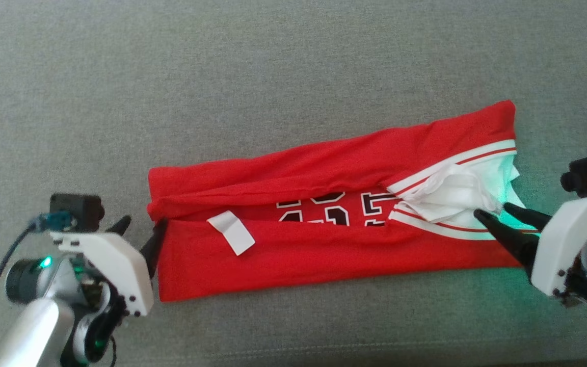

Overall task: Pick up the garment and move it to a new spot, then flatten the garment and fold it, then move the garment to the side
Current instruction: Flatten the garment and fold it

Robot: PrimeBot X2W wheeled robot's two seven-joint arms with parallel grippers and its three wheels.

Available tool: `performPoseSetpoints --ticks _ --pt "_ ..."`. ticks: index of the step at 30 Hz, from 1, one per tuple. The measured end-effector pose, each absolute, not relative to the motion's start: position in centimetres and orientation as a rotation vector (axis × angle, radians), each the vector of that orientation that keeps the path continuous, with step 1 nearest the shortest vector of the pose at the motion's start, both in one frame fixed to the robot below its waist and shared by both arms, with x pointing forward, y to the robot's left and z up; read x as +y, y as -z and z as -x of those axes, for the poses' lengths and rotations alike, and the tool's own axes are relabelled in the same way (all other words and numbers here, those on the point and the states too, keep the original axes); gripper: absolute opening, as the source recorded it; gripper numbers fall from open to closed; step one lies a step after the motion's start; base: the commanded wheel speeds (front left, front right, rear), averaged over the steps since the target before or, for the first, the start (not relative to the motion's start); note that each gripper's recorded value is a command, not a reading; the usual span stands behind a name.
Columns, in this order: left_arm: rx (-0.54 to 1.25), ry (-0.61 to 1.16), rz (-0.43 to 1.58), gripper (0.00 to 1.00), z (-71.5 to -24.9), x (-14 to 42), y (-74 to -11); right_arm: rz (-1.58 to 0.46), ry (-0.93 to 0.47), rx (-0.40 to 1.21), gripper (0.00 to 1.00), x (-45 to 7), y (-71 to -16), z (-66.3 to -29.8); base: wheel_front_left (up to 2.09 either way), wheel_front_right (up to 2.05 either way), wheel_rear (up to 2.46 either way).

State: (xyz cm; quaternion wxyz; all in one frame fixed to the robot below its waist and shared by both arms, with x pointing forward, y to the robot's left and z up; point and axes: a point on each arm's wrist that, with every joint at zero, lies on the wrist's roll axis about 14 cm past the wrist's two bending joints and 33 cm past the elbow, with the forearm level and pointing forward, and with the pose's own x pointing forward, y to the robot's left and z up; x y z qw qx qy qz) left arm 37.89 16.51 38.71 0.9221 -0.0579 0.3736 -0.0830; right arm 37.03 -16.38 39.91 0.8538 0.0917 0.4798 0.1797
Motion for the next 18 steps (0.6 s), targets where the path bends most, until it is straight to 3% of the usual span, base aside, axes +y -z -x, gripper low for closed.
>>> performPoseSetpoints --ticks 3,8,13,18 --pt "0.712 0.099 0.095 1.00 -38.0 17.8 -39.0 -0.177 -0.348 1.033 1.00 -17.7 -39.7 -36.9 0.00 0.00 0.00" --pt "0.351 -0.015 0.119 1.00 -41.0 18.5 -44.6 -0.184 -0.212 1.009 1.00 -21.4 -39.9 -38.7 0.00 0.00 0.00" --pt "0.126 -0.072 0.135 1.00 -41.3 17.7 -47.5 -0.230 -0.210 1.028 1.00 -19.9 -39.3 -41.1 0.00 0.00 0.00" --pt "0.094 -0.095 0.130 1.00 -40.4 17.1 -46.4 -0.197 -0.211 1.145 1.00 -19.1 -36.7 -40.8 0.00 0.00 0.00"
